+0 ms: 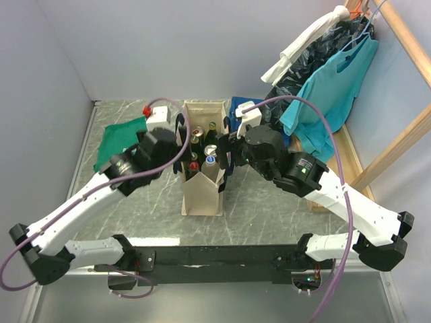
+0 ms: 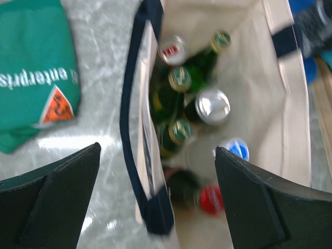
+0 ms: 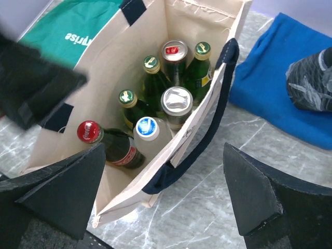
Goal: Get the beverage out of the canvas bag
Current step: Adjust the canvas bag at the center of the board.
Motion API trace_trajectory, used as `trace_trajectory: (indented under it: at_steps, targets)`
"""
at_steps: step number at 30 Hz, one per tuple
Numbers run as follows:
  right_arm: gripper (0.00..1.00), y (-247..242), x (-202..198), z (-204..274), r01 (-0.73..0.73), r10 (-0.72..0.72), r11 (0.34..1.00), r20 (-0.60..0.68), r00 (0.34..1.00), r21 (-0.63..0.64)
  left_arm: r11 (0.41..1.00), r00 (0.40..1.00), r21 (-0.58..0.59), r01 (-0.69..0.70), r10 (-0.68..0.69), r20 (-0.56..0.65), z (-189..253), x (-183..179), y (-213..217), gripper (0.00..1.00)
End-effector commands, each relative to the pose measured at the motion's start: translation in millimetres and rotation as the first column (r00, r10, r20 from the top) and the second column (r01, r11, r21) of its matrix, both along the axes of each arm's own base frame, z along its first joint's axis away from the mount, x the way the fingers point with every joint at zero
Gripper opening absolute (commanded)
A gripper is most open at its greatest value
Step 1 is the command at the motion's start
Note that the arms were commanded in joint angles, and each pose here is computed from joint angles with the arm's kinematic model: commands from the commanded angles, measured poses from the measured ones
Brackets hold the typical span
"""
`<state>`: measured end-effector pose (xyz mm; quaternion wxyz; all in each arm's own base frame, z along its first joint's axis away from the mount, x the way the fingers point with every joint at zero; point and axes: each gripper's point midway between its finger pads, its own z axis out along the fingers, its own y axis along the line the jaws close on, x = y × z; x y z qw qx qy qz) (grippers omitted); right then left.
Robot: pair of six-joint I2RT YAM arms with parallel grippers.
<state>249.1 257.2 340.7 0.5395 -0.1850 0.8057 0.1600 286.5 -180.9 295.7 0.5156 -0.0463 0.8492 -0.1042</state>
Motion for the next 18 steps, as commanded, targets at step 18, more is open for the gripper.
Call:
trace_trajectory:
  at_steps: [18]
  targets:
    - [1.0,14,16,-9,0.031,-0.031,0.999,0.013,0.999,-0.017,0.993,0.994,-0.119,-0.006,-0.007,-0.111,-48,-91,-1,0.92]
